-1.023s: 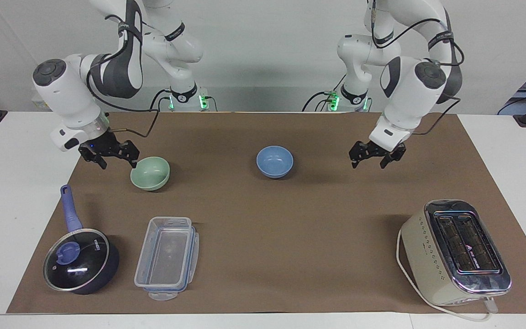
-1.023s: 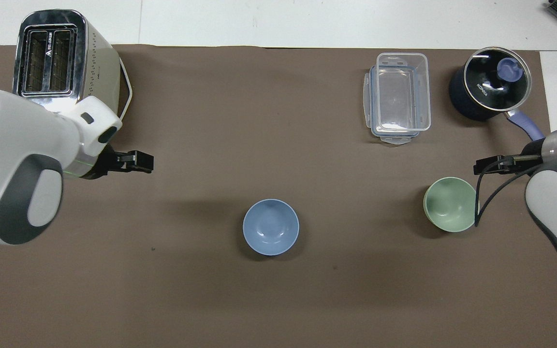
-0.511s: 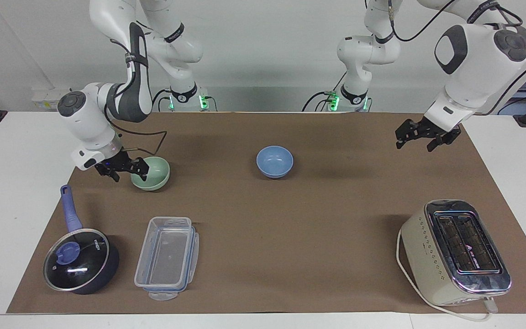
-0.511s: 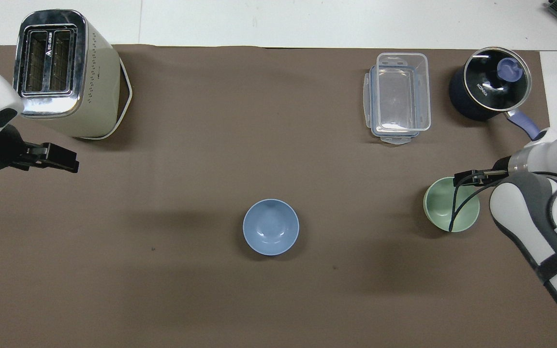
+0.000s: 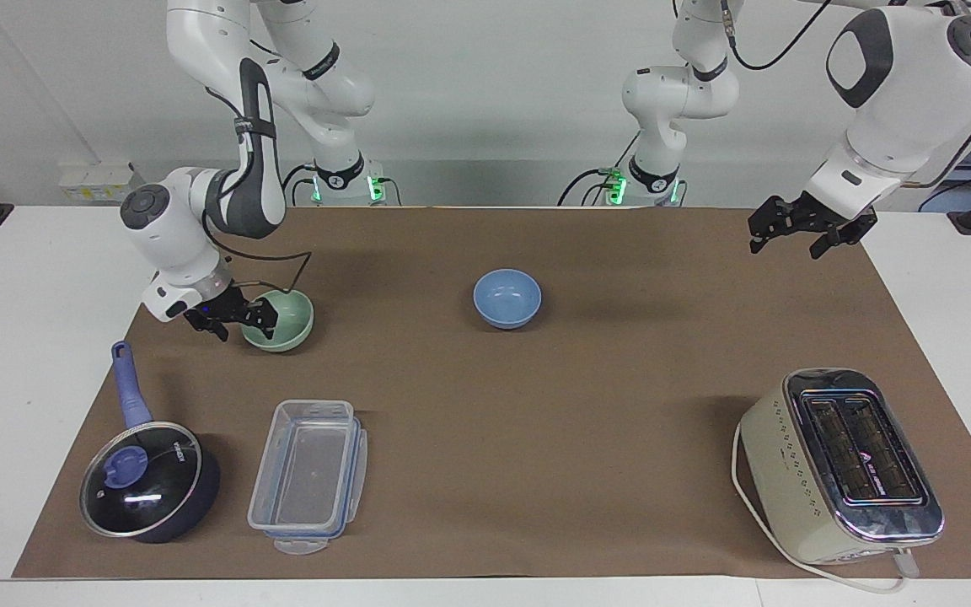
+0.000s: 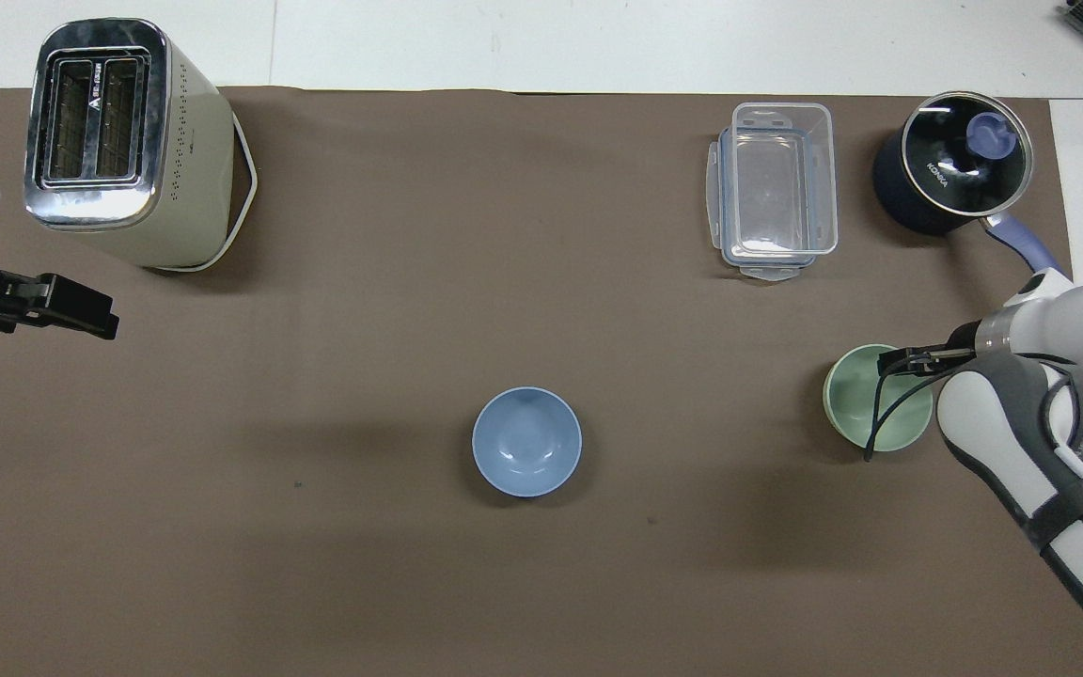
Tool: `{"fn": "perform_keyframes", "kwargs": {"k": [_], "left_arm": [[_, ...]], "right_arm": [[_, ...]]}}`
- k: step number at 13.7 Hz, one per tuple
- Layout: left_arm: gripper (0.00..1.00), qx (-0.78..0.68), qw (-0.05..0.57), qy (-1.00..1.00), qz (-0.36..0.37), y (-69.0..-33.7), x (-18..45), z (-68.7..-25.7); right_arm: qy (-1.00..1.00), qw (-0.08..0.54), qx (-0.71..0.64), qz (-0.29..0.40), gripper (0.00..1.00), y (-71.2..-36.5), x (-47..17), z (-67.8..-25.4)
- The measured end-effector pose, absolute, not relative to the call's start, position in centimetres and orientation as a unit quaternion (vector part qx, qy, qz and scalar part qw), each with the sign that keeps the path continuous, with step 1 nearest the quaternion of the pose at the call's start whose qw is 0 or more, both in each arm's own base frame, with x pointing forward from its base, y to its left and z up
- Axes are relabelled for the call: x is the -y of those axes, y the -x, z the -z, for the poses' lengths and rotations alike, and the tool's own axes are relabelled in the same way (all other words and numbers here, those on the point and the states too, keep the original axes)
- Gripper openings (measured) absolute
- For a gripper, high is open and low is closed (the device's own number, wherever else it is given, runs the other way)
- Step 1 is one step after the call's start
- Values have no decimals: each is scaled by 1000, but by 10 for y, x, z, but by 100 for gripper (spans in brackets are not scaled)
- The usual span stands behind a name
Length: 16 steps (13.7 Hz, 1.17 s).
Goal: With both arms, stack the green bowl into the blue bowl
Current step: 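Grasp the pale green bowl rim with the right gripper, then carry the green bowl with the right gripper toward the blue bowl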
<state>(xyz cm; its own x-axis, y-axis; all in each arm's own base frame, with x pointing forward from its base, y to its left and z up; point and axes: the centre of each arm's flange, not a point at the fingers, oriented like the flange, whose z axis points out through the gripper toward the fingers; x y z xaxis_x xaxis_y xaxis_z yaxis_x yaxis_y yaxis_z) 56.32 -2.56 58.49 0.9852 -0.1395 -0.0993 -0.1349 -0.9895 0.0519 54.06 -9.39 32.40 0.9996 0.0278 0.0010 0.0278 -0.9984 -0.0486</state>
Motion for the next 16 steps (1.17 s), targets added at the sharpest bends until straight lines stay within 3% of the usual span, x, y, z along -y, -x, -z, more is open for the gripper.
{"fn": "perform_keyframes", "kwargs": {"k": [2,4,5,9,16], "left_arm": [[100,67,23,-996,53,-564,22,-583],[100,66,23,-996,53,-564,21,-583],[100,66,23,-996,53,-564,21,-583],[100,66,23,-996,53,-564,21,-583],[100,66,23,-996,53,-564,21,-583]], "right_arm": [[1000,24,16,0,70,-540,95,-324],[1000,25,16,-1,53,-540,95,-324],[1000,25,16,-3,52,-540,95,-324],[999,33,18,-35,6,-533,93,-329],[998,34,25,-46,4,-526,87,-363]]}}
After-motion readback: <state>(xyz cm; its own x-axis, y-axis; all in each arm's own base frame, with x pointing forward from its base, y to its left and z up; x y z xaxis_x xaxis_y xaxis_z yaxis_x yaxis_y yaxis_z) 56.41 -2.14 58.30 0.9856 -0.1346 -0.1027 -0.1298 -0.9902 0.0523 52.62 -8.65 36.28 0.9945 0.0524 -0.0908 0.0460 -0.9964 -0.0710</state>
